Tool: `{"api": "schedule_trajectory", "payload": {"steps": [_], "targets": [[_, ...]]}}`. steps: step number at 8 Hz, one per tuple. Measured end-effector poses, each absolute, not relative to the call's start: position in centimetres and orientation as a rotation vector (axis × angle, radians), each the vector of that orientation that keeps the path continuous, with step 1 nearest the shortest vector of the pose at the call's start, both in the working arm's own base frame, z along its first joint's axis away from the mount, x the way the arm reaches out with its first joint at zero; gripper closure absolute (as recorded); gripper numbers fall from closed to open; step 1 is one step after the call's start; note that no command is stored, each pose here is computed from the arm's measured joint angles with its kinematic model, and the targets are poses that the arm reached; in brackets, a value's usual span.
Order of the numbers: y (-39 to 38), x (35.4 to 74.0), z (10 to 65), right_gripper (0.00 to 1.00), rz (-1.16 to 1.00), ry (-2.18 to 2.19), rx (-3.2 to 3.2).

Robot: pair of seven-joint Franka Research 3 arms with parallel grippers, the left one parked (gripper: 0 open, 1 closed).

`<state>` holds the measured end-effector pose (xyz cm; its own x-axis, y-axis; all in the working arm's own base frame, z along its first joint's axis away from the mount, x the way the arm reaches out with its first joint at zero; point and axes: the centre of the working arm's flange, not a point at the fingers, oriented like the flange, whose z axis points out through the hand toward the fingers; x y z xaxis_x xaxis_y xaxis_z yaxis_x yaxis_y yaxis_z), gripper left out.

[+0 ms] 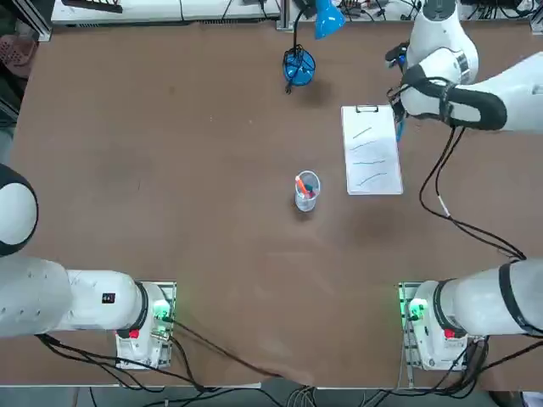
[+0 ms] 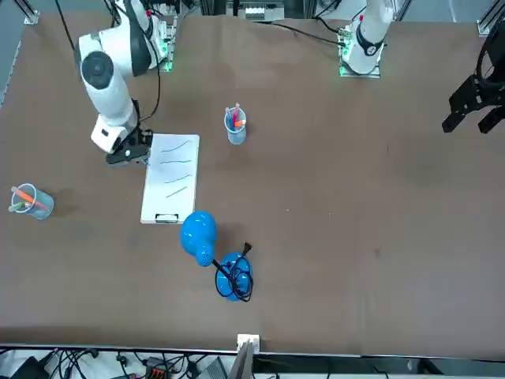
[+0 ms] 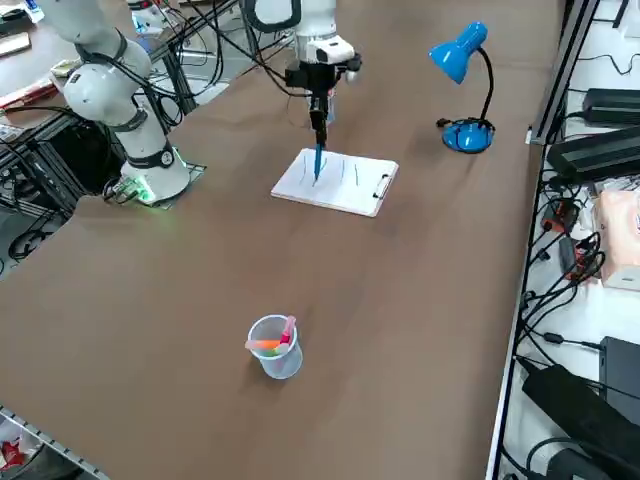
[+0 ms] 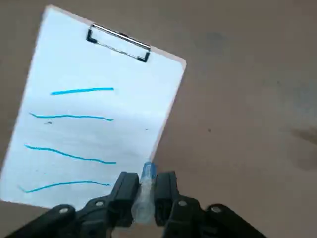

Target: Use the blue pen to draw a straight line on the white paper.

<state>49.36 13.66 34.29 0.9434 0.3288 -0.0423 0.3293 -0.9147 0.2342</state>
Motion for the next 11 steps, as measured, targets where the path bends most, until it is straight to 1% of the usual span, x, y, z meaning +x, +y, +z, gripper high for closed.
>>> {"api": "schedule_trajectory", "payload": {"steps": [4, 11], "targets": [[14.7, 49.8, 30.1, 0.78, 0.007, 0.373, 2.860], [18.6, 48.9, 28.7, 0.78, 0.046, 0.265, 2.878]]}}
